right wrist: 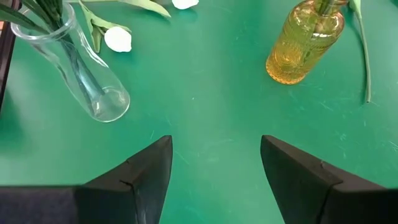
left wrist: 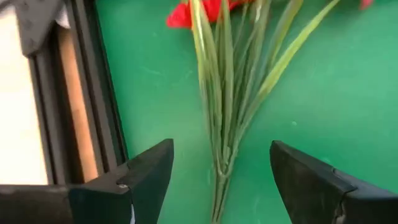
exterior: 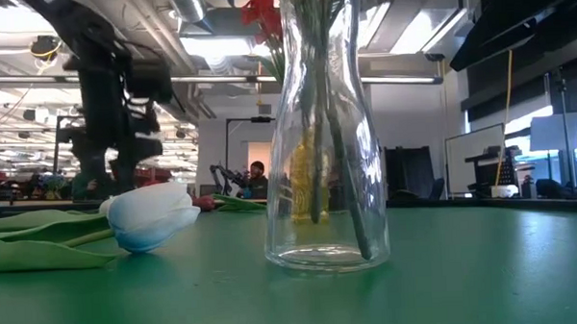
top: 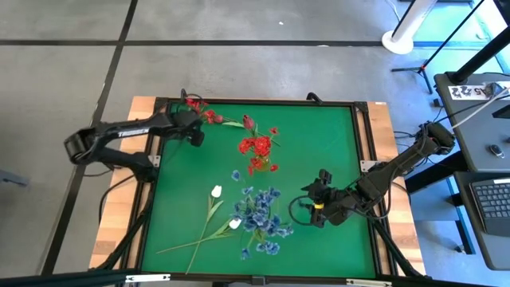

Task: Sort flowers into vase by color
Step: Put the orange flowers into the yellow vase

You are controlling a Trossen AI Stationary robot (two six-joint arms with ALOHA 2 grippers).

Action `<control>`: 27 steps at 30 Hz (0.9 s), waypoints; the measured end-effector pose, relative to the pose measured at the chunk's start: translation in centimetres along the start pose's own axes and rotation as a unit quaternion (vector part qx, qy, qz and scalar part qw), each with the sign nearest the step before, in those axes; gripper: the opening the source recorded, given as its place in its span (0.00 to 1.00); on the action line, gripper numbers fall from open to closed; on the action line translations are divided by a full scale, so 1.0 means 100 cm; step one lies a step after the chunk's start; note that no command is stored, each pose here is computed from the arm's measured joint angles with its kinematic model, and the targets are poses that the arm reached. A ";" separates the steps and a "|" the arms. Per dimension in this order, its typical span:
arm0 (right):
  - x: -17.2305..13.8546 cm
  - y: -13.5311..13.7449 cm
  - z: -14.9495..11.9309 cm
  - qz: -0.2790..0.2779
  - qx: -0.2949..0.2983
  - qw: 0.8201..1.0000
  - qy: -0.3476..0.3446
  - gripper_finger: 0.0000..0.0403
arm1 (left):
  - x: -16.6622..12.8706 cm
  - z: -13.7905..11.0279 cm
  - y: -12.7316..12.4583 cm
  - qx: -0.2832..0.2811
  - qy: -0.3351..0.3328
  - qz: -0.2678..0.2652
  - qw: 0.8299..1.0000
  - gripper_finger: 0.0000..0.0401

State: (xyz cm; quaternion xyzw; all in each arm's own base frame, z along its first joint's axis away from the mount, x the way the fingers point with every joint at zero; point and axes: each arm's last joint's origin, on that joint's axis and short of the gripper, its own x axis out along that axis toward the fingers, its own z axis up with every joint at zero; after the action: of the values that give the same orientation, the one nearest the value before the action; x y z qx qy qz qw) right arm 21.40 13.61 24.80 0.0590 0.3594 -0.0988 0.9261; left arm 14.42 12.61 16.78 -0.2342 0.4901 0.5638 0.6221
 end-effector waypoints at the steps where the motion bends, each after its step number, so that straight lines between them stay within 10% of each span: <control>1: 0.000 0.000 0.000 0.000 -0.001 1.000 0.000 0.60 | 0.004 0.001 0.000 -0.001 0.009 0.001 1.000 0.65; 16: 0.000 0.000 0.000 0.000 -0.004 1.000 0.000 0.60 | 0.051 0.014 0.000 -0.021 0.083 -0.010 0.996 0.61; 27: 0.000 0.000 0.000 -0.003 -0.003 1.000 -0.003 0.60 | 0.050 0.021 -0.003 -0.038 0.092 -0.045 0.994 0.23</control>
State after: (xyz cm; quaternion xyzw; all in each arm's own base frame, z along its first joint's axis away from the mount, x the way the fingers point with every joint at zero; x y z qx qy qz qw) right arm 21.42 13.60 24.81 0.0550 0.3570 -0.1007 0.9270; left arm 14.79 16.63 13.22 -0.3306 0.5126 0.5294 0.5896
